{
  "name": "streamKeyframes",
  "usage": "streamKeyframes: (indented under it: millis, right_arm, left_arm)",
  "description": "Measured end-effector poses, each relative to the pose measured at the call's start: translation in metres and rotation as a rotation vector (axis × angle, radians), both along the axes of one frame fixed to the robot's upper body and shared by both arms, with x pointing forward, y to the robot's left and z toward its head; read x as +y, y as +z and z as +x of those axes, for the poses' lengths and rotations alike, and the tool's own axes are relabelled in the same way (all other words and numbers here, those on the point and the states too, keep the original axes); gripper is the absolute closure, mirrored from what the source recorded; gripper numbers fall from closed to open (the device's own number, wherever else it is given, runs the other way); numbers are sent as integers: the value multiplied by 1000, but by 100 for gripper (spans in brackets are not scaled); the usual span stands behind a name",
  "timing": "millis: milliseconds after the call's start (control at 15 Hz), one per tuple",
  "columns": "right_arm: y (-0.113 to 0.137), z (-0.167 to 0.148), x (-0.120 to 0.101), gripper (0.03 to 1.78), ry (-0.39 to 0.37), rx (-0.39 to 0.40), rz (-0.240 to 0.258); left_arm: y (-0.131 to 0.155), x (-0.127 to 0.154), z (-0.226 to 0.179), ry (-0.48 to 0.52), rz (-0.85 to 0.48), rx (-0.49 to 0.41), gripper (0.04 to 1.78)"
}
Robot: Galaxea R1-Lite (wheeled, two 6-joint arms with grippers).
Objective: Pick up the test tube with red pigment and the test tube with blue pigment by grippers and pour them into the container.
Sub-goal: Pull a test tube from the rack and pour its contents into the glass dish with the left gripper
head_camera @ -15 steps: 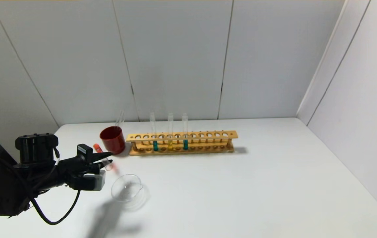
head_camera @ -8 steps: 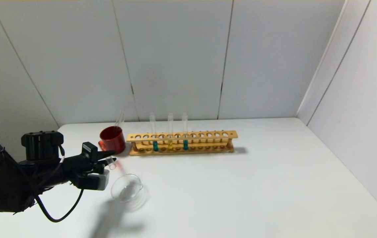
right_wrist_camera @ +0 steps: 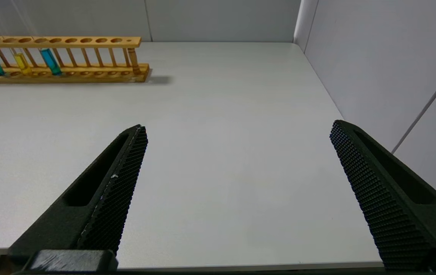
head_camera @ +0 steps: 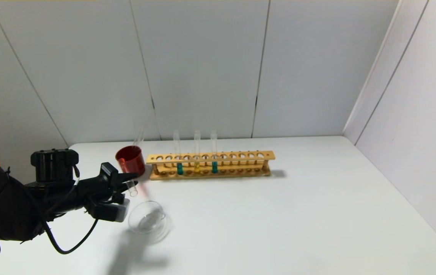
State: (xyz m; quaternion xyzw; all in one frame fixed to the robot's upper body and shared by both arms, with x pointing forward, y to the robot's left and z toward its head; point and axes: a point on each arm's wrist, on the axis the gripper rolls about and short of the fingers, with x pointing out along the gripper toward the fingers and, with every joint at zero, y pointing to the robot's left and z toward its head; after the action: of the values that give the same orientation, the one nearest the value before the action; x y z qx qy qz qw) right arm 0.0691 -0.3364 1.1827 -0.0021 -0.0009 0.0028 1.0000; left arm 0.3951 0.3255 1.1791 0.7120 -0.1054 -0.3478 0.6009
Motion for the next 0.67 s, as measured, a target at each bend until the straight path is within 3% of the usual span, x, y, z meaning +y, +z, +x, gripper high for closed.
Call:
streamKeyframes:
  millis: [667]
  right_arm:
    - [0, 0, 0, 6, 0, 0, 0]
  left_arm:
    - [0, -7, 4, -28, 11, -13, 150]
